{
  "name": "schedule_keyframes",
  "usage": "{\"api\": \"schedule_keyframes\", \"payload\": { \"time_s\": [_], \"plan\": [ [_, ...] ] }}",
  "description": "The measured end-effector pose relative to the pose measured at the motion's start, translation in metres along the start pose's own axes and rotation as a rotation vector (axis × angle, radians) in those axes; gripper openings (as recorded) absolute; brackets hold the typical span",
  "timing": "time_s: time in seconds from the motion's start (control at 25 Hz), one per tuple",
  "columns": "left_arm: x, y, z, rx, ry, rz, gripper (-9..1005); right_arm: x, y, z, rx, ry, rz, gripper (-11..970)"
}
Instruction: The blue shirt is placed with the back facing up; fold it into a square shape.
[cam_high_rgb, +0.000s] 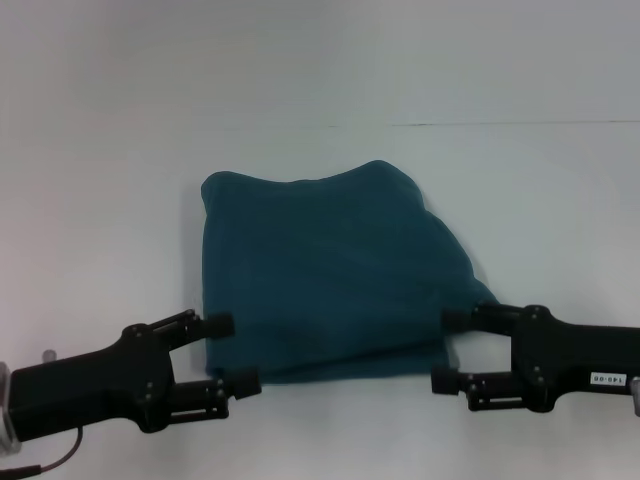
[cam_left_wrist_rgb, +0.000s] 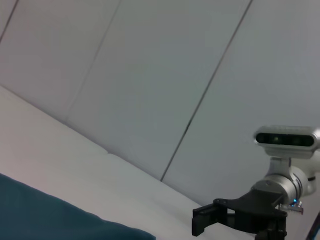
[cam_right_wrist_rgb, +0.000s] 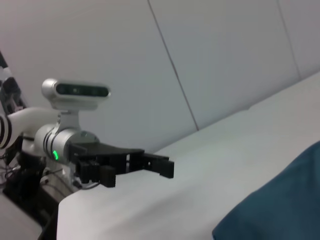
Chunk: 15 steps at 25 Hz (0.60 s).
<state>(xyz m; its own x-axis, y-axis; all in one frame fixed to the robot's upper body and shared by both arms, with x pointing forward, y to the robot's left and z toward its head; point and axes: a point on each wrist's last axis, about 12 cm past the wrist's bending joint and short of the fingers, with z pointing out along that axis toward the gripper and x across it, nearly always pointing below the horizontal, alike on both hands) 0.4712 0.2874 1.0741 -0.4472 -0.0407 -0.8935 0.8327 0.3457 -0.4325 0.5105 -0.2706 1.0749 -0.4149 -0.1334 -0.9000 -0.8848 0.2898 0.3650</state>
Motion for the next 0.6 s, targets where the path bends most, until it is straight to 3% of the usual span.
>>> {"api": "schedule_keyframes", "payload": {
  "time_s": [0.6],
  "plan": [
    [0.002,-0.002,0.016,0.072,0.072,0.043,936,-0.002,-0.001,0.004,-0.019,0.034,0.009,927]
  ]
}}
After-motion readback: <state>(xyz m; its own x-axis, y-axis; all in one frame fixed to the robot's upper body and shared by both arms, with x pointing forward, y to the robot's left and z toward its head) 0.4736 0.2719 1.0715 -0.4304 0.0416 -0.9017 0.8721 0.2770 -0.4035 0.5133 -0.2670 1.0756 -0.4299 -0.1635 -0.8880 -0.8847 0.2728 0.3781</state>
